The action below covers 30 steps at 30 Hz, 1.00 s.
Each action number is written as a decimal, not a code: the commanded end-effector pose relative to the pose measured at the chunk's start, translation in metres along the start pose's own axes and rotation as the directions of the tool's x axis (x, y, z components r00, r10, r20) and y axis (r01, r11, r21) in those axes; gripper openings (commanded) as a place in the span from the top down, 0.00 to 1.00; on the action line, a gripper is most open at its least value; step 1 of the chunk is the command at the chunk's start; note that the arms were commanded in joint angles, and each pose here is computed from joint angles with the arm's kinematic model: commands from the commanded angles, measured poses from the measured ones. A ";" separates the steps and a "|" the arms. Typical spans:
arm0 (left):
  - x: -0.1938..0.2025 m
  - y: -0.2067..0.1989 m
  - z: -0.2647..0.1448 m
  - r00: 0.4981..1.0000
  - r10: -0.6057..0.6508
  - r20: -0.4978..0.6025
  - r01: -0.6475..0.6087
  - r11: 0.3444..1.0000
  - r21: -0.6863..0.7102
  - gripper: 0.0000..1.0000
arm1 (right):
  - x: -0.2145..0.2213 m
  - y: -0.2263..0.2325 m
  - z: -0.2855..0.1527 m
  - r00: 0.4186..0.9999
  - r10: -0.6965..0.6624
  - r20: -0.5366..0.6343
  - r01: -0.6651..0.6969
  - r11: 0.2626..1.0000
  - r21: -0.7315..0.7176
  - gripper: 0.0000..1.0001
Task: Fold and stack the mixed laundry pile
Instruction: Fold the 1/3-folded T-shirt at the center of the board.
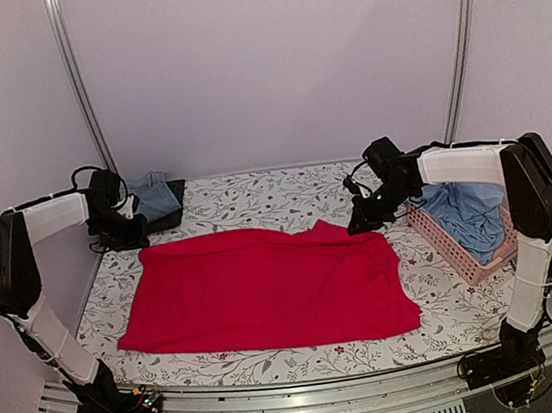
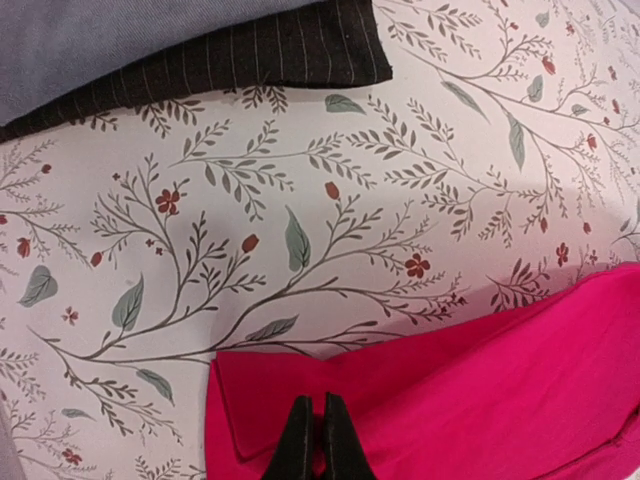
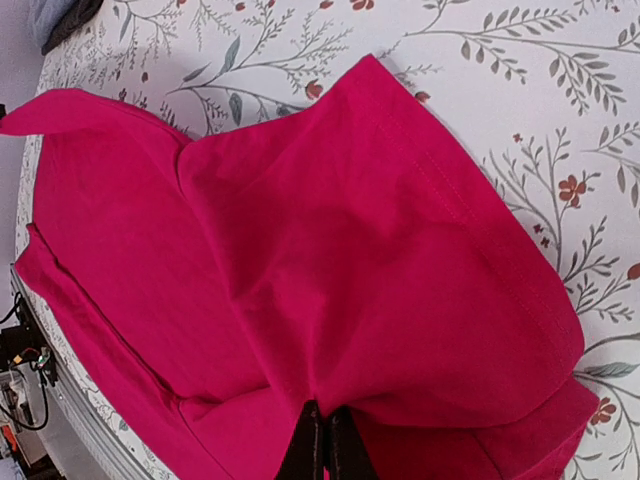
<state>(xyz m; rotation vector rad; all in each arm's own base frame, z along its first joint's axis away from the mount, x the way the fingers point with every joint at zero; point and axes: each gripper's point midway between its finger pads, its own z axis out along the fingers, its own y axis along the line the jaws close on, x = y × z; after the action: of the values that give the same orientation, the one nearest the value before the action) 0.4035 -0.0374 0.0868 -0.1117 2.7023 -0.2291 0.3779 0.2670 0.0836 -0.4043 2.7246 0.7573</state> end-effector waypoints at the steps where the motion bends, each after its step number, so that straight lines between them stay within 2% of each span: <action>1: 0.016 0.003 -0.013 1.000 -0.014 0.017 0.014 1.000 -0.012 1.00 | 0.014 0.015 -0.022 0.999 0.011 0.045 -0.011 1.000 -0.009 1.00; 10: 0.077 0.032 -0.019 0.989 -0.124 -0.084 0.114 0.986 -0.120 1.00 | 0.075 0.009 -0.025 0.998 0.054 -0.020 -0.054 0.999 0.001 1.00; 16: 0.088 0.042 -0.012 0.970 -0.197 -0.139 0.171 0.968 -0.183 1.00 | 0.096 0.004 -0.014 0.996 0.079 -0.050 -0.080 0.997 -0.016 1.00; 18: 0.098 0.045 -0.002 0.960 -0.204 -0.194 0.165 0.966 -0.198 0.91 | 0.098 0.005 -0.007 0.994 0.080 -0.072 -0.083 0.996 -0.026 1.00; 20: 0.099 0.046 -0.002 0.956 -0.211 -0.204 0.169 0.964 -0.206 0.68 | 0.098 0.010 -0.005 0.993 0.071 -0.094 -0.076 0.996 -0.048 1.00; 21: 0.096 0.045 -0.006 0.960 -0.207 -0.191 0.168 0.965 -0.202 0.58 | 0.098 0.011 -0.006 0.992 0.069 -0.107 -0.075 0.996 -0.051 0.97; 23: 0.083 0.042 -0.019 0.969 -0.200 -0.143 0.172 0.967 -0.188 0.44 | 0.098 0.017 -0.012 0.992 0.053 -0.117 -0.061 0.996 -0.066 0.78; 24: 0.074 0.040 -0.026 0.975 -0.190 -0.112 0.169 0.969 -0.178 0.40 | 0.096 0.020 -0.018 0.993 0.045 -0.113 -0.053 0.996 -0.074 0.71; 27: 0.055 0.033 -0.040 0.986 -0.156 -0.062 0.147 0.980 -0.133 0.39 | 0.083 0.025 -0.042 0.998 0.040 -0.050 -0.044 0.995 -0.084 0.57; 30: 0.043 0.008 -0.036 0.989 -0.132 -0.067 0.132 0.991 0.002 0.39 | 0.064 0.014 -0.054 0.998 0.067 0.010 -0.066 0.994 -0.087 0.54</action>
<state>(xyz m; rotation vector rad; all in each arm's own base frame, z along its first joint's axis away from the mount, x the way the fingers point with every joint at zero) 0.3302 -0.0098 0.0792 -0.3688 2.8266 -0.1137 0.2832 0.2457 0.0781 -0.3615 2.8133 0.8588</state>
